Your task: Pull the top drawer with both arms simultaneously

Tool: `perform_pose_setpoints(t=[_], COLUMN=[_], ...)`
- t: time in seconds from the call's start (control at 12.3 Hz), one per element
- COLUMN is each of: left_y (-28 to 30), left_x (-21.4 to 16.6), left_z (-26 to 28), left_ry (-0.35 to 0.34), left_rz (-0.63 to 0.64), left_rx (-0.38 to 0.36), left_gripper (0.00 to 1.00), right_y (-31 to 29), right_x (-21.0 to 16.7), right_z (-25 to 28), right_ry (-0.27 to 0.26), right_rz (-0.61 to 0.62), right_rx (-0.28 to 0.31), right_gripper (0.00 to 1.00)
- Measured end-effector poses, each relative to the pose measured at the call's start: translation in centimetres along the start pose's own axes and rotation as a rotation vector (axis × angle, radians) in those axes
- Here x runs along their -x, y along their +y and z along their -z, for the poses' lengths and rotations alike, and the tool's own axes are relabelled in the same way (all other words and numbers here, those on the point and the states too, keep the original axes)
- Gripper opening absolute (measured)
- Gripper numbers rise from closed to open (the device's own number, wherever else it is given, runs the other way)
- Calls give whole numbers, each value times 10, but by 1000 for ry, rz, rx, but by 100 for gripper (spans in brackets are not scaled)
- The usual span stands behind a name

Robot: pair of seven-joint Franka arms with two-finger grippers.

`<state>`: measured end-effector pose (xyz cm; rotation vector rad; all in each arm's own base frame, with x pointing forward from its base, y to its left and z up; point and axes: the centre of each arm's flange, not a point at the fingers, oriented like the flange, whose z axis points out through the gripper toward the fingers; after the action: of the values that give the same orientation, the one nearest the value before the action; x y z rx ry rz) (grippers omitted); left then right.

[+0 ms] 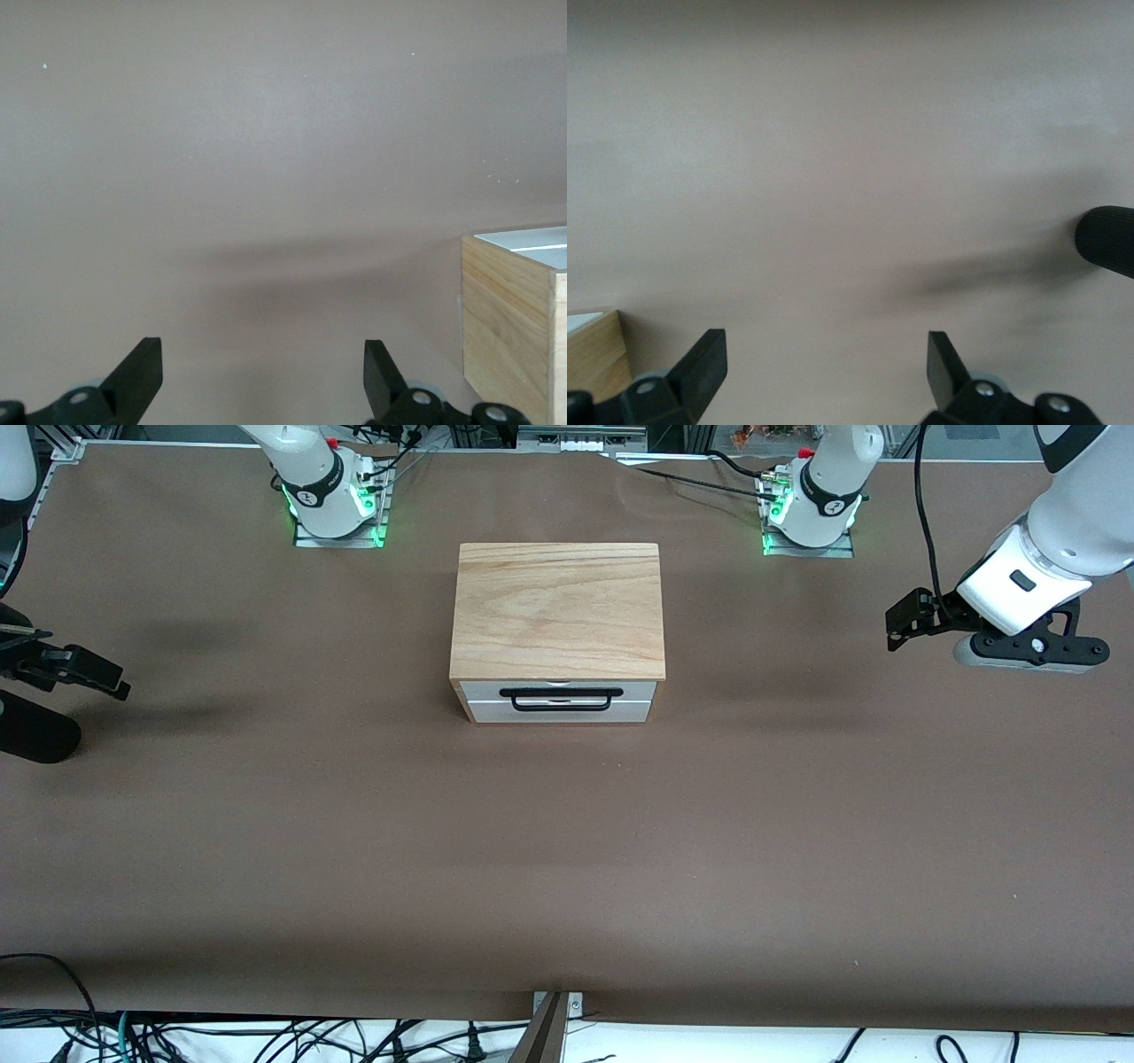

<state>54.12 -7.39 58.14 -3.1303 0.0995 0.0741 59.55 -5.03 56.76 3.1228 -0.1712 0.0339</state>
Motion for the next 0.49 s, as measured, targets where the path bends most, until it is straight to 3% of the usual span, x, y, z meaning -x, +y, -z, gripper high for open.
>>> perform_pose_setpoints(t=[0.49], left_y=[0], left_x=[0], left_z=[0], left_ry=[0], left_rz=[0], left_rx=[0], left_gripper=[100], right_y=[-3], right_x=[0], right_z=[1], right_ry=[5], right_rz=[6], right_rx=[-1], right_gripper=[100])
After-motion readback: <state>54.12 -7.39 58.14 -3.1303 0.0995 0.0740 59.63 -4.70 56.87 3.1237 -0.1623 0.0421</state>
